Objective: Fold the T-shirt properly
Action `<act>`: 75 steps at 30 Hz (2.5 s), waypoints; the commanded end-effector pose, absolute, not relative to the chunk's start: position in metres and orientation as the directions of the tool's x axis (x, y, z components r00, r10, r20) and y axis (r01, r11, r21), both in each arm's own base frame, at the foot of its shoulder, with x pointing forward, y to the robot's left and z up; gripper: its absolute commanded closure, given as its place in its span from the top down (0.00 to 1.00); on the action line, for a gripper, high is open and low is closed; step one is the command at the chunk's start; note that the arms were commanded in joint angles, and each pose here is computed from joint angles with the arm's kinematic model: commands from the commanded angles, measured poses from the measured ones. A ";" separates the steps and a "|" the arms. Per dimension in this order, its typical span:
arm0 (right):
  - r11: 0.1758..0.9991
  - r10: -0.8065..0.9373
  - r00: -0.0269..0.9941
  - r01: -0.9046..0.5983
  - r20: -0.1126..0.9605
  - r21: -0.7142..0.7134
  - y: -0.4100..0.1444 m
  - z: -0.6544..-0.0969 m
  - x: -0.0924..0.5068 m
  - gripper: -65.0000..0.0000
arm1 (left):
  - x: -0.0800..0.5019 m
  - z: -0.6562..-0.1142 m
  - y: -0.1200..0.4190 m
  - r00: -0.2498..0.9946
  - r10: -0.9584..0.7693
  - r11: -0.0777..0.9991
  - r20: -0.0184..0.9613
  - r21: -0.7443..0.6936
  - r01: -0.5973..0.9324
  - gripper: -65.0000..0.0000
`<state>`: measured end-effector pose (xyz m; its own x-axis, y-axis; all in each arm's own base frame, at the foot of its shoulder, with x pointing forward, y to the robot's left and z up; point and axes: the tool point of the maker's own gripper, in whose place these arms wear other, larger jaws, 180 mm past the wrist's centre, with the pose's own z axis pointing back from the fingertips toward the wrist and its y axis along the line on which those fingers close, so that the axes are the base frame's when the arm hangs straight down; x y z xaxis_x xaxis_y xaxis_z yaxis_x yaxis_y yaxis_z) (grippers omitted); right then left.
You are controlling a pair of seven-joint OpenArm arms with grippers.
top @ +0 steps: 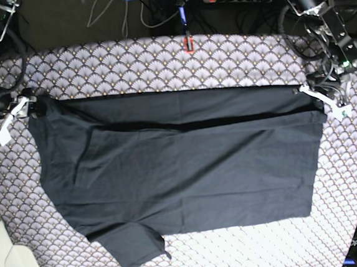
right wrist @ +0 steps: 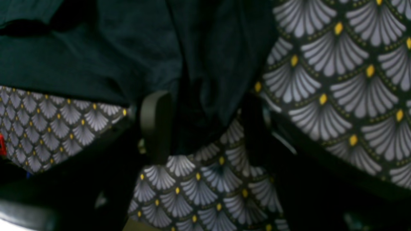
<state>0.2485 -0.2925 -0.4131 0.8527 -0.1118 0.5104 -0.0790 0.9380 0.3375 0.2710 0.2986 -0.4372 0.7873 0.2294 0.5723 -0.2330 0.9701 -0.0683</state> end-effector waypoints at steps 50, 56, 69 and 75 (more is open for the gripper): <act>0.961 -0.053 0.938 -0.046 0.343 0.274 -0.322 -0.430 0.175 0.00 | 0.220 -0.411 0.318 0.885 0.115 0.979 0.450 0.102 -0.179 0.00; 0.961 -0.056 0.945 -0.036 0.321 0.276 -0.322 -0.436 0.162 0.00 | 0.221 -0.408 0.325 0.885 0.107 0.977 0.454 0.117 -0.178 0.00; 0.962 -0.059 0.948 -0.030 0.314 0.273 -0.324 -0.438 0.156 0.05 | 0.224 -0.406 0.320 0.879 0.103 0.979 0.465 0.107 -0.171 0.14; 0.961 -0.062 0.947 -0.028 0.316 0.274 -0.324 -0.438 0.157 0.27 | 0.224 -0.406 0.319 0.879 0.103 0.980 0.466 0.105 -0.171 0.52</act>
<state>0.1732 -0.3074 -0.4319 0.9149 -0.1055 0.3896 -0.0386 0.9380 0.3445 0.2156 0.3134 -0.4163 0.8941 0.1189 0.4317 -0.1733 0.9808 0.0888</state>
